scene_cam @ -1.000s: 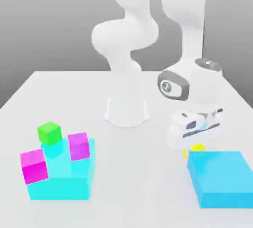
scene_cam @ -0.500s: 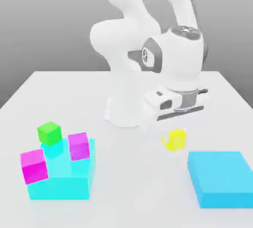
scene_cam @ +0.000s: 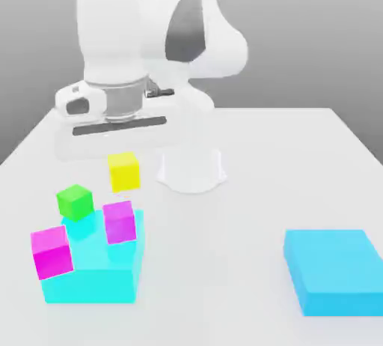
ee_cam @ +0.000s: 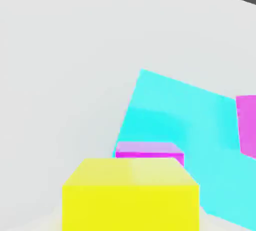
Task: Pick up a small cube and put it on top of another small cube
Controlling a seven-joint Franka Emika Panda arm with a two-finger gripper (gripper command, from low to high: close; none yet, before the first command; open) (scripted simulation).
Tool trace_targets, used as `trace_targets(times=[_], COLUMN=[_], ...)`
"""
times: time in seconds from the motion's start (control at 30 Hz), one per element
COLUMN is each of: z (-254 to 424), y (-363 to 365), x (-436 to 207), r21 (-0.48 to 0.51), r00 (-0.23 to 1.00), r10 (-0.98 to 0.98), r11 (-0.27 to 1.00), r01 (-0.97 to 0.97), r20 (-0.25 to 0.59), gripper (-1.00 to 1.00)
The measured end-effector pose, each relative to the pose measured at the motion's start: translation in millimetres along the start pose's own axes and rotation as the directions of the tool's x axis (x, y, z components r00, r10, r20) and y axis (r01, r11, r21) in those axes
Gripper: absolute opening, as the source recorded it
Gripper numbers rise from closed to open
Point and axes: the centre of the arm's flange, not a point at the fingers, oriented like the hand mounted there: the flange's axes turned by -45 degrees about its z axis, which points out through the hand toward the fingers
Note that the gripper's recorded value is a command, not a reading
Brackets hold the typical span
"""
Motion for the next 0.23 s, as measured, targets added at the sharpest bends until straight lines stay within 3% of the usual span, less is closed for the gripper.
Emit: trace_targets(times=[0.1, 0.13, 0.23], z=[32, 39, 39], y=[2, 2, 2], x=[-2, -3, -3], r21=[-0.001, -0.003, -0.003], r00=[1.000, 1.000, 1.000], r10=[0.001, 0.002, 0.002], r11=[1.000, 1.000, 1.000], r01=[-0.001, -0.002, -0.002], r20=[0.001, 0.002, 0.002], gripper=[-1.00, 1.00, 1.00])
